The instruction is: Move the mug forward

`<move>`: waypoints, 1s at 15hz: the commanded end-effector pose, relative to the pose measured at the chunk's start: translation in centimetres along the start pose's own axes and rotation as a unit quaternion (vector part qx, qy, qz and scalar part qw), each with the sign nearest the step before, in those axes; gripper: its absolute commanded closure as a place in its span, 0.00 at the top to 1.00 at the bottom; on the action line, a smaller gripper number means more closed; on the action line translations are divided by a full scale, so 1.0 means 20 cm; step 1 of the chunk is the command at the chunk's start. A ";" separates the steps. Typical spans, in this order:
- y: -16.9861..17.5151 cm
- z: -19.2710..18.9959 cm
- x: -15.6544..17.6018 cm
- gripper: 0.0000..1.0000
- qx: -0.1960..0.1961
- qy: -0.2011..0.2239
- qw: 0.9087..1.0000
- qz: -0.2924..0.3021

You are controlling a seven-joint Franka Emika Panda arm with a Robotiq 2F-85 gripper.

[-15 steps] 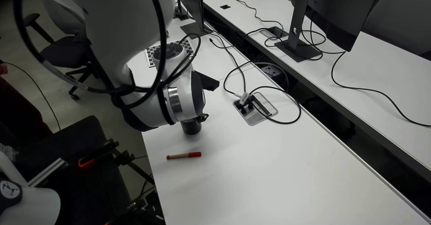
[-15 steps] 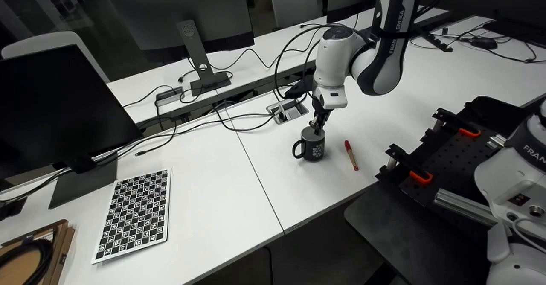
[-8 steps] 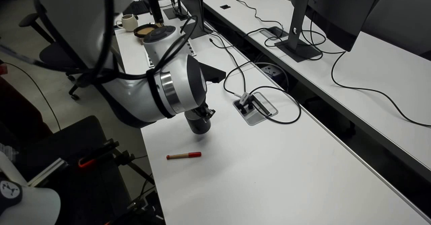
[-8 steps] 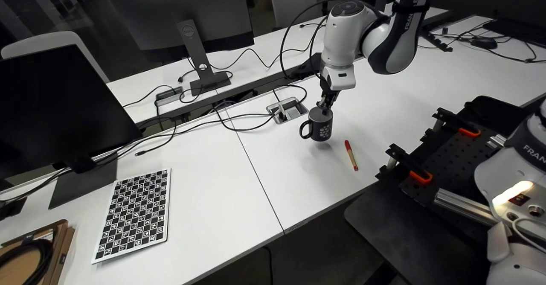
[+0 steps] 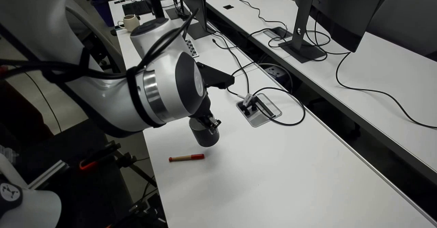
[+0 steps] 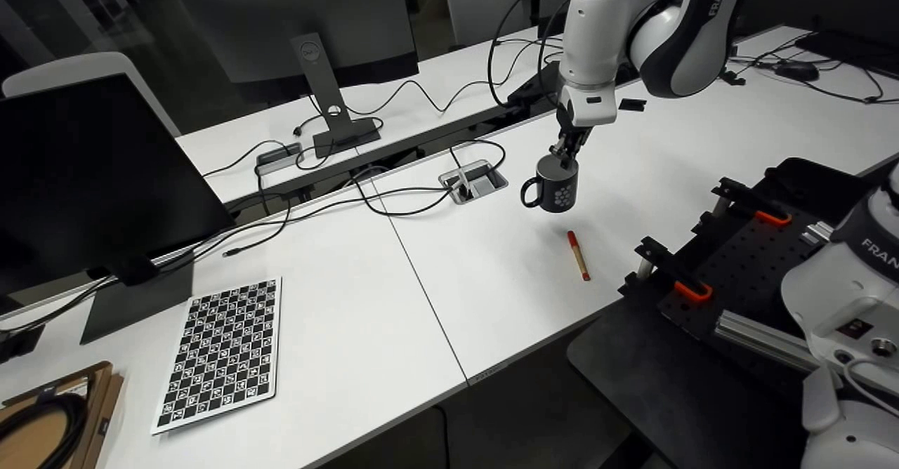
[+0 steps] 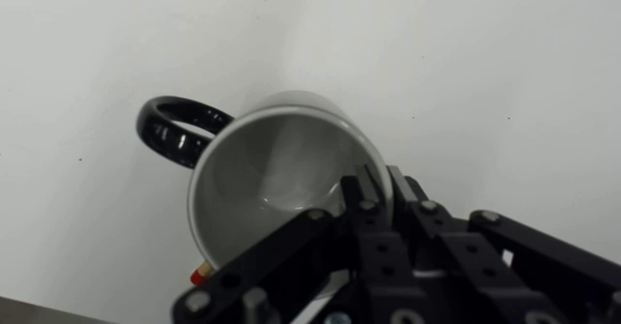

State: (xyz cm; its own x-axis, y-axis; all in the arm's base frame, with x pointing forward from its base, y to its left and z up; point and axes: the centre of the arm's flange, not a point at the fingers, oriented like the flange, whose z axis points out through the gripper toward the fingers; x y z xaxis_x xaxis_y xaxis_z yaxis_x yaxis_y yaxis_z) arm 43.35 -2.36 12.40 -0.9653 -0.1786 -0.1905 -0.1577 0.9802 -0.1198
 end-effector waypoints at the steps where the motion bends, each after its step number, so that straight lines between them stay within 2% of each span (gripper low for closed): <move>1: -0.07 -0.05 0.04 0.02 0.020 0.001 0.999 0.039; 10: -0.22 0.05 -0.05 0.02 0.048 0.024 0.993 0.104; 15: -0.35 0.09 -0.08 0.02 0.052 0.031 0.987 0.146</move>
State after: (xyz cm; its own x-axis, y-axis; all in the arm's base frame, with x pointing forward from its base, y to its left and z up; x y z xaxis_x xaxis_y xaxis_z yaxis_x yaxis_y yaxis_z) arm 44.83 -7.60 11.51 -0.9824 0.0799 -0.1689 0.1096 0.9785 -0.1747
